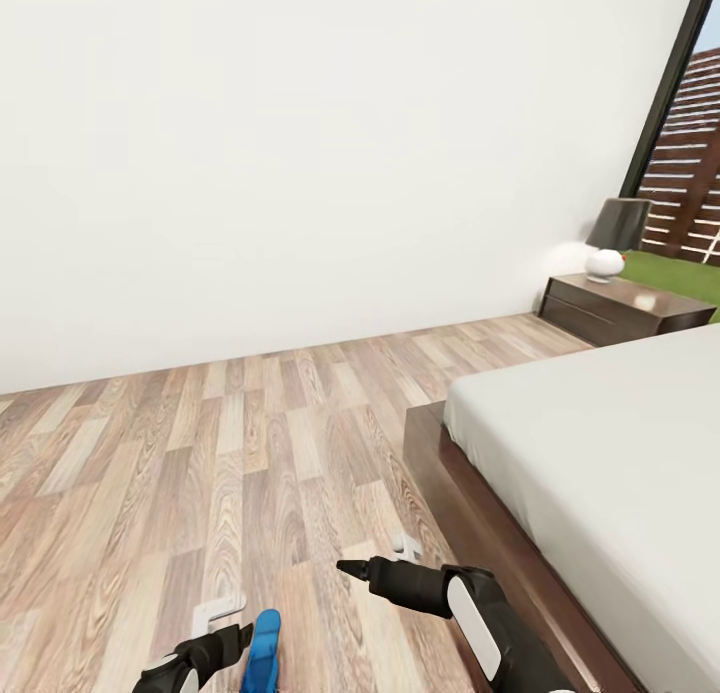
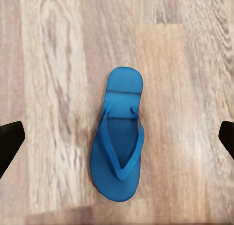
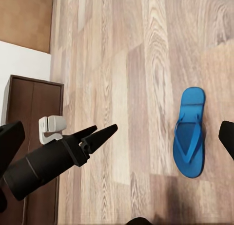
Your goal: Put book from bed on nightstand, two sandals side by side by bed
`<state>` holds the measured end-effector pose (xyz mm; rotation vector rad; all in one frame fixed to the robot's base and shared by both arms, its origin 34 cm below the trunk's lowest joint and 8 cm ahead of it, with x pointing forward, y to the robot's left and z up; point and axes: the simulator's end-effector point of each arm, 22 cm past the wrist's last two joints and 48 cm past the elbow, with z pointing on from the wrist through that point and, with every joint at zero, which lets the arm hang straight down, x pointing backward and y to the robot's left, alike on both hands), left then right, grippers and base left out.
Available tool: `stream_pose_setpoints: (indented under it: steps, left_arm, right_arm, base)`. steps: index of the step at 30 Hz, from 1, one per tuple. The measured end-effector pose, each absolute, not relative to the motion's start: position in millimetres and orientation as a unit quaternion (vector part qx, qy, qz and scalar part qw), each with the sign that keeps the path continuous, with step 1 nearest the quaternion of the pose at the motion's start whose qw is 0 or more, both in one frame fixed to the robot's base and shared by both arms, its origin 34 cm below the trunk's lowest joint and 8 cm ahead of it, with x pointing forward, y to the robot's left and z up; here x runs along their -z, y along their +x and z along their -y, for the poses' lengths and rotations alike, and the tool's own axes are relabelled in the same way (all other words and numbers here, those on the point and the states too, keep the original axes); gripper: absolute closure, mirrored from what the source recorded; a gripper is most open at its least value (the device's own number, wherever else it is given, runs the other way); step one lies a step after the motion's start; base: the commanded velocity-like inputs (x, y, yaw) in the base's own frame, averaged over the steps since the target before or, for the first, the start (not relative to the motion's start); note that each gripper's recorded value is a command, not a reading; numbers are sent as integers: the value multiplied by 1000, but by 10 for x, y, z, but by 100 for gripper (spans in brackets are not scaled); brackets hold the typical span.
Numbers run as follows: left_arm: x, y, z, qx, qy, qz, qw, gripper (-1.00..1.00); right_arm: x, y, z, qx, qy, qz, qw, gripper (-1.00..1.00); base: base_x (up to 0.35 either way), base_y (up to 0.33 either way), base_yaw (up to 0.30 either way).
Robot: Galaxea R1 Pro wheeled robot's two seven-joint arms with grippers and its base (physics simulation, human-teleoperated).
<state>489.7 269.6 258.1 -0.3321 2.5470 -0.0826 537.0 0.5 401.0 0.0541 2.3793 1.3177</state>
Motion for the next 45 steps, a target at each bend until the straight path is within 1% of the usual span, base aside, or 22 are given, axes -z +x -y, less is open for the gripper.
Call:
stream_pose_setpoints:
  steps: [45]
  left_arm:
    - [-1831,4382,-2644,24,-126,-972,194,-100]
  right_arm:
    - [-3145,5099,-5,-470,63,-871,129,-100]
  base:
    - [0,0,0]
